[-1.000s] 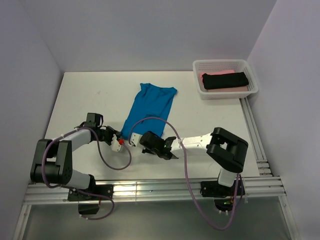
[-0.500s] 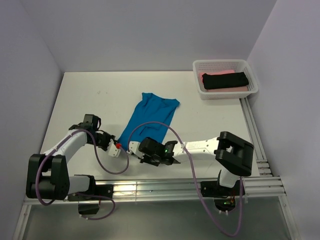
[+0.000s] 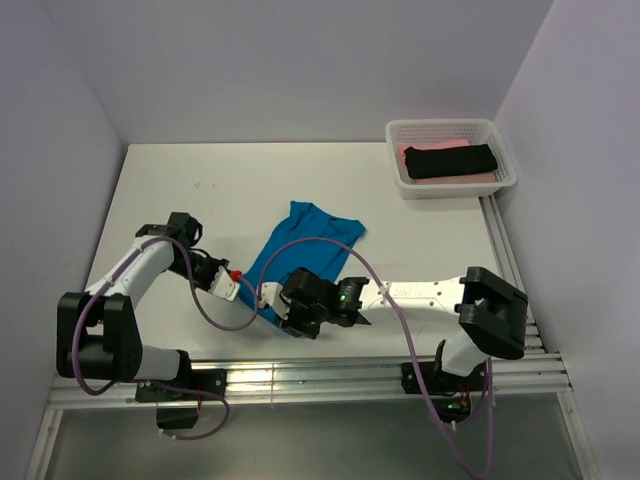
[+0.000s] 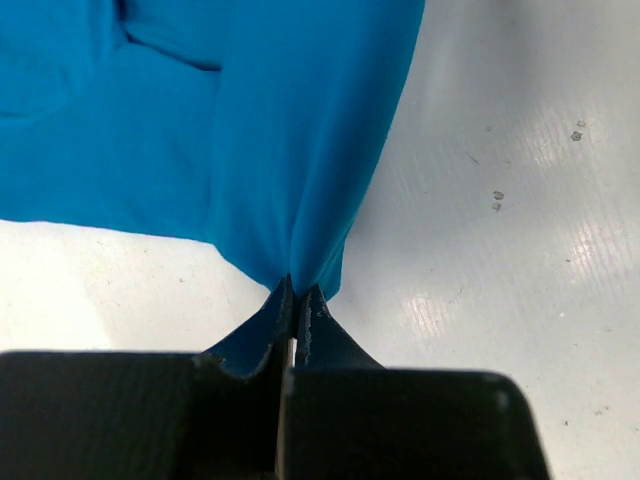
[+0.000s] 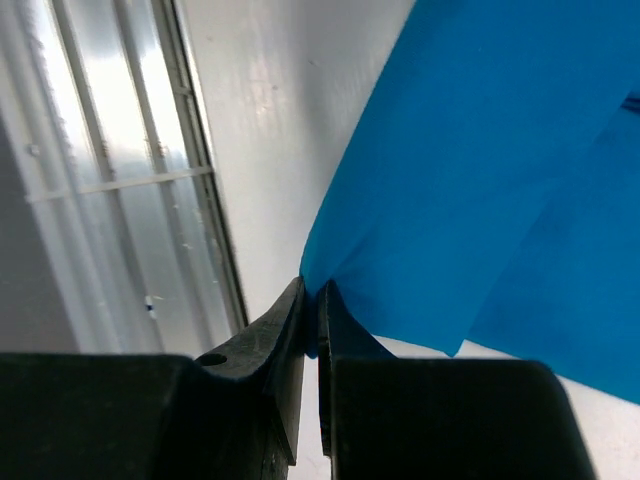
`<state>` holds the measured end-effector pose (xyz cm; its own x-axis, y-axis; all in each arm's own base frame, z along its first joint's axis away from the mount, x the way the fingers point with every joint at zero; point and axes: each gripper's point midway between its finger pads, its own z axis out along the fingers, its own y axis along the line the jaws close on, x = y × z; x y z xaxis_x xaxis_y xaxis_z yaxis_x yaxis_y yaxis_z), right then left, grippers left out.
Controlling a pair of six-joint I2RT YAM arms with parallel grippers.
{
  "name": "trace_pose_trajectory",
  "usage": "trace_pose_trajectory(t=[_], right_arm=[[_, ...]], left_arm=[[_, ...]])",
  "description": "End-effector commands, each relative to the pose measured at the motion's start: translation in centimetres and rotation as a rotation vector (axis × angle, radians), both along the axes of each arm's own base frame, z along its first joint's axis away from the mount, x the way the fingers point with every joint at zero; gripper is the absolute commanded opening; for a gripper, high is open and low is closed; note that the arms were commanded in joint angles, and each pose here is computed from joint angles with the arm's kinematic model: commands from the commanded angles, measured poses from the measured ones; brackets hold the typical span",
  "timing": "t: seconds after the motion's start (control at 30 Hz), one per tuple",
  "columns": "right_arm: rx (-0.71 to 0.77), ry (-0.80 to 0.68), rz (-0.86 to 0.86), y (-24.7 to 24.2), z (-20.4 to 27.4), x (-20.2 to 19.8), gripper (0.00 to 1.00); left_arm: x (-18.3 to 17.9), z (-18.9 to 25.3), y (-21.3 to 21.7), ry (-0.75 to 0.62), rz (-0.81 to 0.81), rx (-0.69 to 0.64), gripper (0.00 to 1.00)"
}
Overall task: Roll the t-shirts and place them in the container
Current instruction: Roll the tshirt
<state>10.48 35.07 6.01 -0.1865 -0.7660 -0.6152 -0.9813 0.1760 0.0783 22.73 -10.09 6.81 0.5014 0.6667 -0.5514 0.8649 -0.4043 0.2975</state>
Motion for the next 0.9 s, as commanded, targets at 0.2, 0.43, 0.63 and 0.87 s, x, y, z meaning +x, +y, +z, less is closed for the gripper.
trace_pose_trajectory(t=[0.2, 0.43, 0.63, 0.87], right_arm=[[0.148, 0.151, 0.009, 0.2, 2.6, -1.7, 0.00], [0.271, 0.229, -0.022, -0.7, 3.9, -0.6, 0.00], [0.333, 0.295, -0.065, -1.2, 3.9, 0.5, 0.00], [0.342, 0.337, -0.086, -2.0, 3.5, 1.5, 0.00]], left_arm=[[1.4, 3.1, -0.8, -0.113, -0.143, -0.029, 0.00], [2.3, 3.9, -1.6, -0.099, -0.147, -0.056, 0.00], [3.2, 3.7, -2.3, -0.059, -0.147, -0.053, 0.00], [5.4, 3.5, -3.1, -0.051, -0.147, -0.045, 0.00]])
